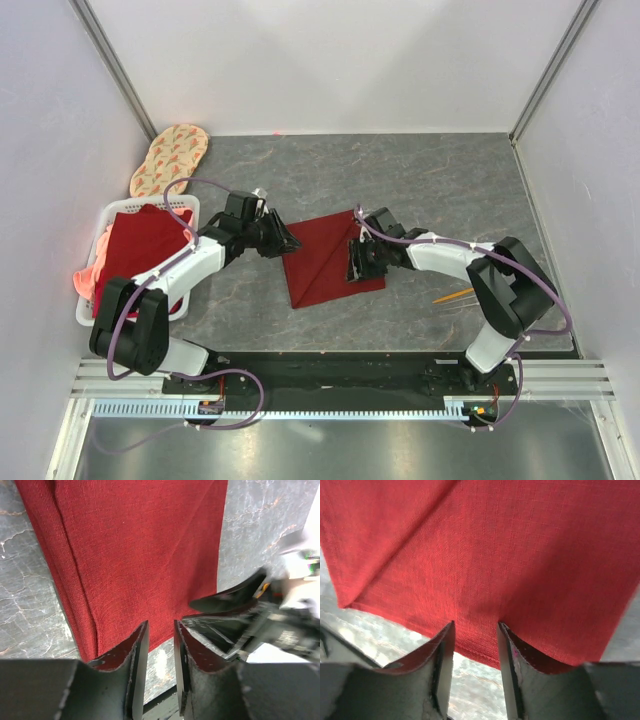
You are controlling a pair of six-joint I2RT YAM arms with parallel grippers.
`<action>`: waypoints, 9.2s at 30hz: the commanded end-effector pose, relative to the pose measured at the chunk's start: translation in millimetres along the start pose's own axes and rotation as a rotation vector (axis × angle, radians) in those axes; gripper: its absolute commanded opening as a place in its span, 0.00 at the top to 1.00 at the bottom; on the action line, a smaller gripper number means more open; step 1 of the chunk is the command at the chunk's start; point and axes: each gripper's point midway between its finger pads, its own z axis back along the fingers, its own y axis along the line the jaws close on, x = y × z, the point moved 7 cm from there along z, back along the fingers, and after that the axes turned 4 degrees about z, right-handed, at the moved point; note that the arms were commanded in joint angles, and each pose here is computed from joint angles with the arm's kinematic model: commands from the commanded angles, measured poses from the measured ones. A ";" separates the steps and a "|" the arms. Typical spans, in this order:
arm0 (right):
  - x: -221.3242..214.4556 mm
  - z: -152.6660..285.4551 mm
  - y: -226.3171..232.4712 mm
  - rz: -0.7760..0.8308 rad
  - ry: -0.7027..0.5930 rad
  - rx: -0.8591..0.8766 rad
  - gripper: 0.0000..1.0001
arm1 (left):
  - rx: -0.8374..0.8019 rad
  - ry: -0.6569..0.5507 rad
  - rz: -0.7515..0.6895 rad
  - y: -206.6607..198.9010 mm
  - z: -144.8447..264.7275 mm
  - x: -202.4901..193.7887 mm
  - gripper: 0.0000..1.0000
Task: Fold the napkin into a case and place the utensils inside
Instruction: Smooth out the upper triangle-folded napkin at the center of the board, then turn over the upper triangle folded napkin at the center of the board, then smooth out the lower triangle-folded napkin at the center of the board.
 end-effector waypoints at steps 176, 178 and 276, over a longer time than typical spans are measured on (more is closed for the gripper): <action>-34.6 5.7 157.1 0.115 -0.157 0.602 1.00 | -0.070 -0.169 -0.027 -84.0 -9.4 95.3 0.98; -55.9 -0.9 128.9 0.082 -0.116 0.544 1.00 | -0.083 -0.176 -0.048 -92.2 -23.9 88.6 0.98; -79.0 21.6 10.4 -0.241 -0.067 0.245 0.64 | 0.205 0.345 -0.615 -60.2 -39.0 -181.6 0.98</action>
